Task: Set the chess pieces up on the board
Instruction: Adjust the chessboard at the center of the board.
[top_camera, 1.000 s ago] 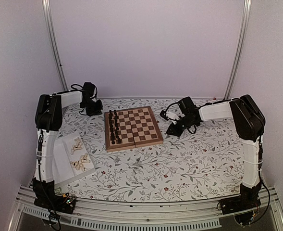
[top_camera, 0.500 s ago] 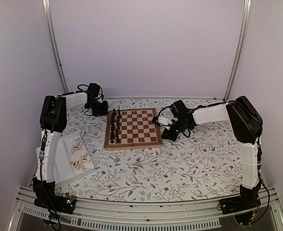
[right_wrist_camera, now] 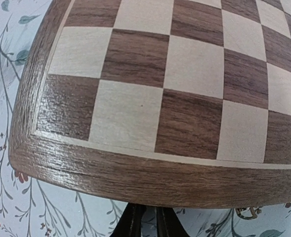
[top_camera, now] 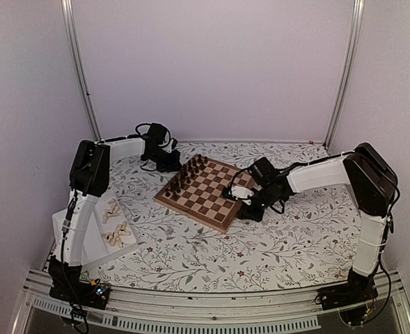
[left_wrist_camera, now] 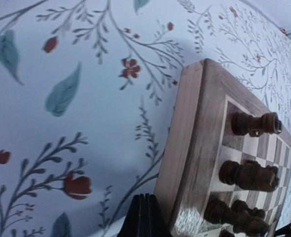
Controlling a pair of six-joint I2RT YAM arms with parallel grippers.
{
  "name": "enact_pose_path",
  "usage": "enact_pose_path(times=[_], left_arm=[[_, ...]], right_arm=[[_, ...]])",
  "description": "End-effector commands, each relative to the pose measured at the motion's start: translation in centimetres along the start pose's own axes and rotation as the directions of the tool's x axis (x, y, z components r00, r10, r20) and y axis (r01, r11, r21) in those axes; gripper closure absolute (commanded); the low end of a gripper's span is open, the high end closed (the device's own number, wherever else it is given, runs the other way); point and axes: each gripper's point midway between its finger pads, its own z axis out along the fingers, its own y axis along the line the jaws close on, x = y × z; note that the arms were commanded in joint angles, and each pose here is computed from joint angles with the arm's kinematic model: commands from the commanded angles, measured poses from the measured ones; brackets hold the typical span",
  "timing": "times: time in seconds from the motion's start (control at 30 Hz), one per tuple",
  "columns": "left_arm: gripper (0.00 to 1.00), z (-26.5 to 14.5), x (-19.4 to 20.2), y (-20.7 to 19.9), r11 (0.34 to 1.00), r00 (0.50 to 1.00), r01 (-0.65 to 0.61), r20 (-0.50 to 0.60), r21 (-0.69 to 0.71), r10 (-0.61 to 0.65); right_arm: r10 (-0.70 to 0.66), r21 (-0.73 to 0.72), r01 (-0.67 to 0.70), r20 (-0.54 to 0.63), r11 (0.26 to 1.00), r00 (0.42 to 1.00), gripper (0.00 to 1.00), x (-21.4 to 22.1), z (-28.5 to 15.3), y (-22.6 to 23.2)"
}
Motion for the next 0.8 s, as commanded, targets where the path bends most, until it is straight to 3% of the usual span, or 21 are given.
enact_pose_path(times=[0.0, 0.23, 0.4, 0.57, 0.63, 0.77], left_arm=[[1.0, 2.2, 3.2, -6.8, 0.975, 0.991, -0.079, -0.086, 0.207, 0.099], [1.0, 3.3, 5.8, -11.2, 0.94, 0.972, -0.157, -0.119, 0.302, 0.2], [0.97, -0.5, 0.4, -8.9, 0.972, 0.984, -0.176, 0.001, 0.158, 0.178], [0.96, -9.6, -4.8, -3.0, 0.997, 0.983, -0.03, 0.179, -0.078, 0.044], [0.97, -12.8, -4.2, -1.8, 0.99, 0.978, 0.01, 0.207, -0.14, 0.02], [1.0, -15.3, 0.3, 0.3, 0.974, 0.987, 0.042, 0.162, -0.224, -0.006]], right_arm=[[0.002, -0.112, -0.01, -0.074, 0.994, 0.997, 0.87, 2.9, -0.4, 3.9], [-0.063, -0.242, 0.052, -0.037, 0.969, 0.997, 0.86, 1.8, -1.6, 8.9], [-0.081, -0.277, 0.072, -0.02, 0.958, 0.997, 0.85, 1.0, -4.3, 9.8], [-0.067, -0.209, 0.073, 0.035, 0.975, 0.997, 0.84, 0.1, -8.0, 6.9], [-0.023, -0.175, 0.034, 0.067, 0.984, 0.997, 0.84, -0.3, -9.3, 4.5], [0.101, -0.072, -0.091, 0.136, 0.993, 0.986, 0.85, -0.2, -11.4, -2.2]])
